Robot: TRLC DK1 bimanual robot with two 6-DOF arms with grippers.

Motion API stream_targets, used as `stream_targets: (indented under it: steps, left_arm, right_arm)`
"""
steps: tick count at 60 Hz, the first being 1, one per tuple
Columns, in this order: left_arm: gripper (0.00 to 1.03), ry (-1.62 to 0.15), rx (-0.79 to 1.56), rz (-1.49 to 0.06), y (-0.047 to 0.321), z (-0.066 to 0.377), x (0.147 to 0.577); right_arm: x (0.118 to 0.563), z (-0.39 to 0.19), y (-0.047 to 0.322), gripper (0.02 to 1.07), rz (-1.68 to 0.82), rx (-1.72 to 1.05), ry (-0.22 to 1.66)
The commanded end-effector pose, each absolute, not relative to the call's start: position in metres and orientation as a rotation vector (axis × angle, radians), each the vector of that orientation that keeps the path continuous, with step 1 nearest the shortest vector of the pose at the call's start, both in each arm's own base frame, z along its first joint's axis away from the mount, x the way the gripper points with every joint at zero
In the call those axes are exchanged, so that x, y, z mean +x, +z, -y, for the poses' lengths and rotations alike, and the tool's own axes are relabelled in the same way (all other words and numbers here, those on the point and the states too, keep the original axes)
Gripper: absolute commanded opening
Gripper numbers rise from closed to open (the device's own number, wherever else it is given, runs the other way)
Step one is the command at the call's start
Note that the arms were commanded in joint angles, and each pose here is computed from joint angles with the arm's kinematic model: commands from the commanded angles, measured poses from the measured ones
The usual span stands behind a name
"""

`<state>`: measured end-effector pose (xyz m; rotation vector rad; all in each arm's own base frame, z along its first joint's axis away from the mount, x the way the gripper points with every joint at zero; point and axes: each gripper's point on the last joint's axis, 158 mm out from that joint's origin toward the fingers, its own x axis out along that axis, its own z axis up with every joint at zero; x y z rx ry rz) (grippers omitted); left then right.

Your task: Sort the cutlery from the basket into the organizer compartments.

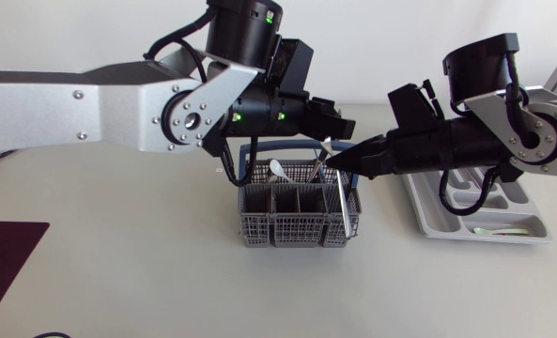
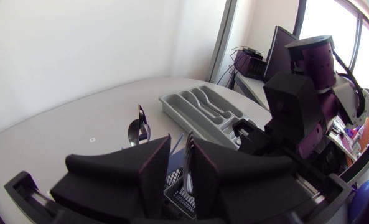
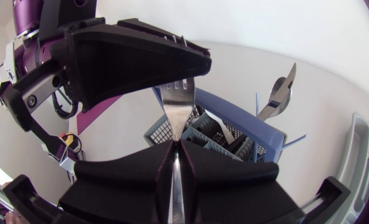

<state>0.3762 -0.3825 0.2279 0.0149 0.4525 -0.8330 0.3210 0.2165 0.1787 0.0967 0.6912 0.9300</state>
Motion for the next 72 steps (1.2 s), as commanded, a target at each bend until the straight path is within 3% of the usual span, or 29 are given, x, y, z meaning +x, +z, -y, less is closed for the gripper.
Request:
stream_targets:
  steps: [1, 18, 42, 72]
  left_arm:
    - [0.34, -0.829, -0.034, -0.396, 0.262, 0.378, 0.381]
    - [0.5, -0.777, -0.046, -0.339, 0.287, 0.35, 0.396]
    - [0.54, -0.693, -0.07, -0.259, 0.328, 0.302, 0.414]
    - [0.56, -0.651, 0.166, -0.263, 0.292, 0.286, 0.395]
  right_arm:
    - [0.312, -0.216, 0.178, 0.11, -0.688, 0.106, 0.938]
    - [0.3, -0.197, 0.173, 0.11, -0.697, 0.118, 0.901]
    - [0.295, -0.127, 0.158, 0.11, -0.715, 0.128, 0.781]
    - [0.352, 0.025, 0.163, 0.11, -0.668, 0.217, 0.5]
